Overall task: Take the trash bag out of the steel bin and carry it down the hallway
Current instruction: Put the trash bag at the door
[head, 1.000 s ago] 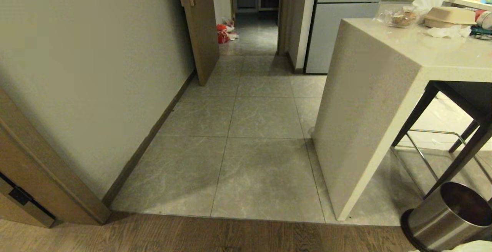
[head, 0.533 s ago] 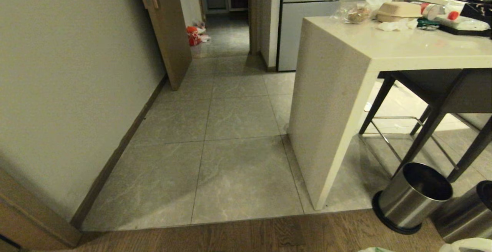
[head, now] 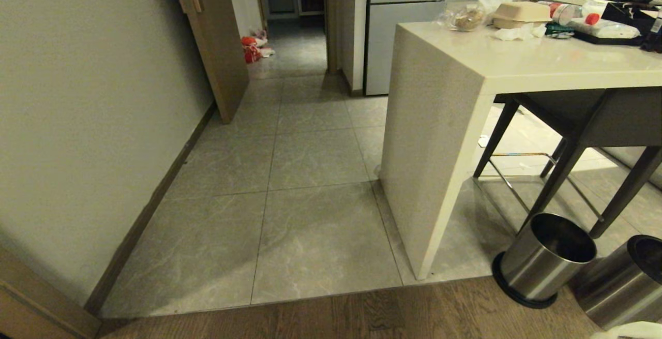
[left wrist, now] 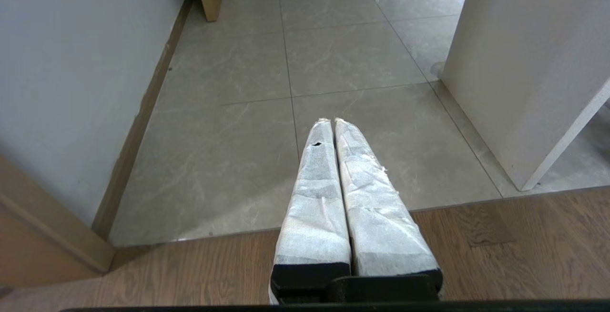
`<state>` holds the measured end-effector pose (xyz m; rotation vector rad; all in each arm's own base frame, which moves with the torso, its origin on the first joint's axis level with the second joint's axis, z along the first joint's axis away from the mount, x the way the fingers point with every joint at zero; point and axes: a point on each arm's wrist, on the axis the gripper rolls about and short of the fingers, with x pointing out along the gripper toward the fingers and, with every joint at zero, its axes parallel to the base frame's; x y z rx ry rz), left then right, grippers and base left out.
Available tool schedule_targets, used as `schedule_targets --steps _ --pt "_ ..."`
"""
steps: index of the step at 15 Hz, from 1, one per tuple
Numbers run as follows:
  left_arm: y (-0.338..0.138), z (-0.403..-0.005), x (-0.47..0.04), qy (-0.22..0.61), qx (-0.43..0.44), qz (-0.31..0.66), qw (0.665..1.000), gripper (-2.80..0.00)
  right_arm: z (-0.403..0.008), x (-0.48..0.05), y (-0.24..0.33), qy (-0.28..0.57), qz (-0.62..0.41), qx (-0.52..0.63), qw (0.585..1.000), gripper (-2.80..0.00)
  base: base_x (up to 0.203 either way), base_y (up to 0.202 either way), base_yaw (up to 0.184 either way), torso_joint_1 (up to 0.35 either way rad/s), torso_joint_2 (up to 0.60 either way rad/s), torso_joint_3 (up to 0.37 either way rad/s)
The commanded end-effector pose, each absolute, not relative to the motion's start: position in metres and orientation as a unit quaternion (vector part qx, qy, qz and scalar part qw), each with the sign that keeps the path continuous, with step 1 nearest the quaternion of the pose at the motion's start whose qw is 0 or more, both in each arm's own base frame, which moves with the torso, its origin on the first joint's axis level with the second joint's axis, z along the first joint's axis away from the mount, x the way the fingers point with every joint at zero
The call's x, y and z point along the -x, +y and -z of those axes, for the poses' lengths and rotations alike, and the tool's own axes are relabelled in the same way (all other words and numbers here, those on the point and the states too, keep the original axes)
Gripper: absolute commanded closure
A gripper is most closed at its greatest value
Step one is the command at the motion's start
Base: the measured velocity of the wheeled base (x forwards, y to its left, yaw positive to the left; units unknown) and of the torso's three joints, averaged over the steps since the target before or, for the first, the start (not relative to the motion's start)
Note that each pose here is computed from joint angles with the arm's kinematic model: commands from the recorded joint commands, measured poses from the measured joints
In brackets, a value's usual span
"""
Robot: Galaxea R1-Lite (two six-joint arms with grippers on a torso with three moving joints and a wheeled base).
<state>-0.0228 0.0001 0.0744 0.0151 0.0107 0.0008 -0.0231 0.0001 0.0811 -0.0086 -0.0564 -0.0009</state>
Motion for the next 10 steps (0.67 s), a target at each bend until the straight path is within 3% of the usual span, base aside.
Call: schedule_targets --steps 1,4,8,10 --pt "0.0001 -0.0745 0.0228 0.005 -0.008 -0.001 1.0 0.0 -0.0747 0.0212 0.0001 -0.018 0.0 0.005 1.0 0.0 0.0 0.0 0.0 0.044 -0.18 -0.129" --pt "0.0001 -0.0745 0.0227 0.005 -0.007 -0.001 1.0 0.0 -0.0744 0.0212 0.0001 -0.017 0.0 0.003 1.0 0.0 -0.003 -0.001 0.052 0.074 -0.29 -0.212" --pt "0.0001 -0.0746 0.0227 0.005 -0.007 -0.001 1.0 0.0 -0.0744 0.0212 0.0001 -0.017 0.0 0.004 1.0 0.0 -0.001 -0.005 0.122 0.021 -0.06 -0.042" --pt "0.0001 -0.0746 0.0228 0.005 -0.008 -0.001 1.0 0.0 -0.0744 0.0212 0.0001 -0.017 0.0 0.004 1.0 0.0 0.0 0.0 0.0 0.0 0.0 0.0"
